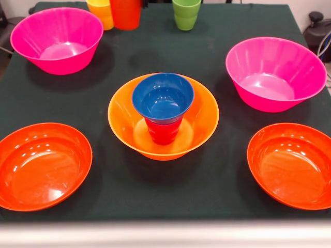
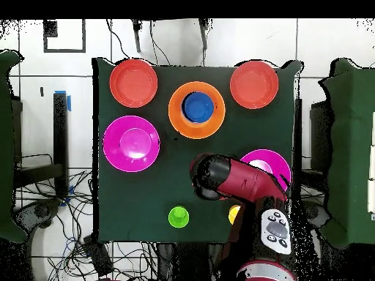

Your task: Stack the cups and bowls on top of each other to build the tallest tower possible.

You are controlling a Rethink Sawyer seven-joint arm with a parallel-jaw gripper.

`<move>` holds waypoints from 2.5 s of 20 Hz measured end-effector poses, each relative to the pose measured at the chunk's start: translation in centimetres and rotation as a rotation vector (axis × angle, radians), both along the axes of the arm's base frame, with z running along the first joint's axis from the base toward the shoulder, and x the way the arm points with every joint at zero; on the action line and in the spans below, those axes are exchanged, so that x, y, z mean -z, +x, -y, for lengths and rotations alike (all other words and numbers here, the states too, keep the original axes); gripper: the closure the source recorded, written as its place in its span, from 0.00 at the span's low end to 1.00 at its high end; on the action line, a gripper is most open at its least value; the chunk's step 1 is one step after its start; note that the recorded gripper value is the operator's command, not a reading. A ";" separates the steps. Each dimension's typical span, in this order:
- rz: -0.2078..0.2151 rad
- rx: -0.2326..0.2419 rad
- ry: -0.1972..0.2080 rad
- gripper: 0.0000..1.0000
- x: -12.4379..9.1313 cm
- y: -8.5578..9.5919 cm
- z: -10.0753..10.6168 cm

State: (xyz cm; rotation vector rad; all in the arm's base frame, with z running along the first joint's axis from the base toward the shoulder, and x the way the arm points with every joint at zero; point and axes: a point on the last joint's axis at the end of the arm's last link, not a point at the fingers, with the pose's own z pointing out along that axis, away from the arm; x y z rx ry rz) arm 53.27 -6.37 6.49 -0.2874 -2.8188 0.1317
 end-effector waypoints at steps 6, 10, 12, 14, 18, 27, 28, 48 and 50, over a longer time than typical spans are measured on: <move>0.047 -0.009 -0.018 1.00 -1.5 3.7 1.1; 0.064 -0.012 -0.024 1.00 -2.3 5.2 1.5; 0.070 -0.013 -0.026 1.00 -2.9 6.2 1.8; 0.072 -0.013 -0.027 1.00 -3.5 7.0 2.0; 0.078 -0.014 -0.029 1.00 -4.6 8.5 2.3; 0.094 -0.018 -0.036 1.00 -6.6 11.2 2.9; 0.099 -0.019 -0.038 1.00 -6.7 11.5 3.0; 0.162 -0.078 -0.057 1.00 -8.4 17.1 1.1; 0.160 -0.079 -0.053 1.00 -8.3 17.2 0.7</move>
